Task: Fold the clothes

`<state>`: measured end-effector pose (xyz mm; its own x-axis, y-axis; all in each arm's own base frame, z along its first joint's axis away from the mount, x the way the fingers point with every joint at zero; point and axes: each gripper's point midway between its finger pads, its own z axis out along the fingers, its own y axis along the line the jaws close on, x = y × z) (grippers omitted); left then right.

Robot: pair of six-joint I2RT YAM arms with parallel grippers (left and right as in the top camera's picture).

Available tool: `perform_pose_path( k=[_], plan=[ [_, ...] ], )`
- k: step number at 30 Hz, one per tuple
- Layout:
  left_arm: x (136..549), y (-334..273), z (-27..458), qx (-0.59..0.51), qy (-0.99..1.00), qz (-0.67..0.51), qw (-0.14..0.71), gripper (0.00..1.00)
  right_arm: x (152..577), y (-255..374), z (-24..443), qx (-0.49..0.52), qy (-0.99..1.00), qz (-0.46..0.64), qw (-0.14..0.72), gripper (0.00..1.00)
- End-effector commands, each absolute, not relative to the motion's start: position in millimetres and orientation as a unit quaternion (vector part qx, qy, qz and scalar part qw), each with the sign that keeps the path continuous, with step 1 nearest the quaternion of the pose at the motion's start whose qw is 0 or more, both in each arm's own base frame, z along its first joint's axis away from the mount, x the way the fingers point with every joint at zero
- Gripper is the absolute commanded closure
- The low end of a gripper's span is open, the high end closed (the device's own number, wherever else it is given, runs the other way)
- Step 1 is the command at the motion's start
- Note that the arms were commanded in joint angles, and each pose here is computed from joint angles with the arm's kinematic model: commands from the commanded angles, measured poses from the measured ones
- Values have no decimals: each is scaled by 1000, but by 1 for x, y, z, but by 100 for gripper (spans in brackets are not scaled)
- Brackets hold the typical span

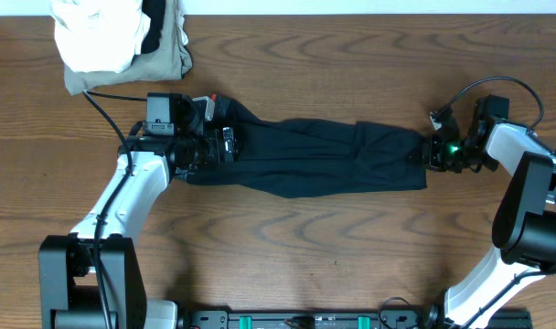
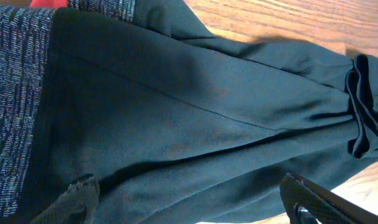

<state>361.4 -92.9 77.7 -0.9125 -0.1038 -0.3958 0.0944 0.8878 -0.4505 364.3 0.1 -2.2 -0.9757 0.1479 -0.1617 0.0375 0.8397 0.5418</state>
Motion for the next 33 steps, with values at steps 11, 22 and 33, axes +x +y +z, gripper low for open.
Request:
perform_pose_path(
  k=[11, 22, 33],
  plan=[
    [360, -93, 80, 5, 947, -239, 213, 5, 373, -53, 7, 133, 966, 211, 68, 99],
    [360, -93, 80, 5, 947, -239, 213, 5, 380, -88, 52, 139, 985, 93, 38, 99],
    [360, -93, 80, 5, 947, -239, 213, 5, 386, -44, 56, 63, 996, -54, 19, 99]
  ],
)
